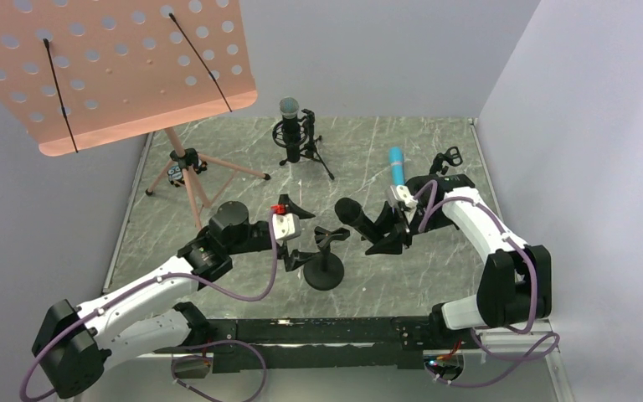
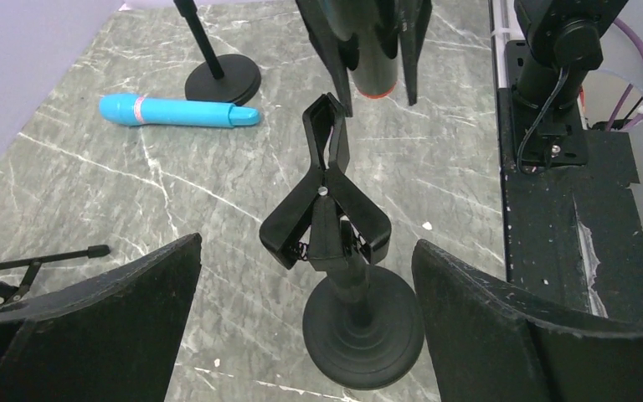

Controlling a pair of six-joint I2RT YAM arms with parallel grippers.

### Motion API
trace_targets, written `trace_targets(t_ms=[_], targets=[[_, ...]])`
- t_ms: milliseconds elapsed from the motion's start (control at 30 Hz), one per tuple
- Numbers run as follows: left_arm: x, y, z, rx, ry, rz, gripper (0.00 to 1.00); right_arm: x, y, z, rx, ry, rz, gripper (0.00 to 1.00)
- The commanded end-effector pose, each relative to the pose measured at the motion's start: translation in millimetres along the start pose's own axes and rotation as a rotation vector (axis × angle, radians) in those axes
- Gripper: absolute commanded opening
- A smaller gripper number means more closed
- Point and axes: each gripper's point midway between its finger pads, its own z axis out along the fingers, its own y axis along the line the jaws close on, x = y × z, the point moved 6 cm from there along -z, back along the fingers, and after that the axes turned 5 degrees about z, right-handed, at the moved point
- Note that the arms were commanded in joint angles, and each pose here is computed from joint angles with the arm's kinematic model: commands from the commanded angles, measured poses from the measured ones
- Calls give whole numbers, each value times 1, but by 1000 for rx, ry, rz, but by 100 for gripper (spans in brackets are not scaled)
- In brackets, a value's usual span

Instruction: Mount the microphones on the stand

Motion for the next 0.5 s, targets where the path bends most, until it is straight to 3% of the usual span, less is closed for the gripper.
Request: trace_targets(t_ms=[0,200,467], targets=[[-13,6,7,8,-77,70,99,-19,10,1,4,-84,-127,0],[-7,8,10,-27,-78,62,99,-17,5,1,5,-100,-87,0],[-3,5,16,9,-48,31,91,-17,4,1,8,-105,-79,0]])
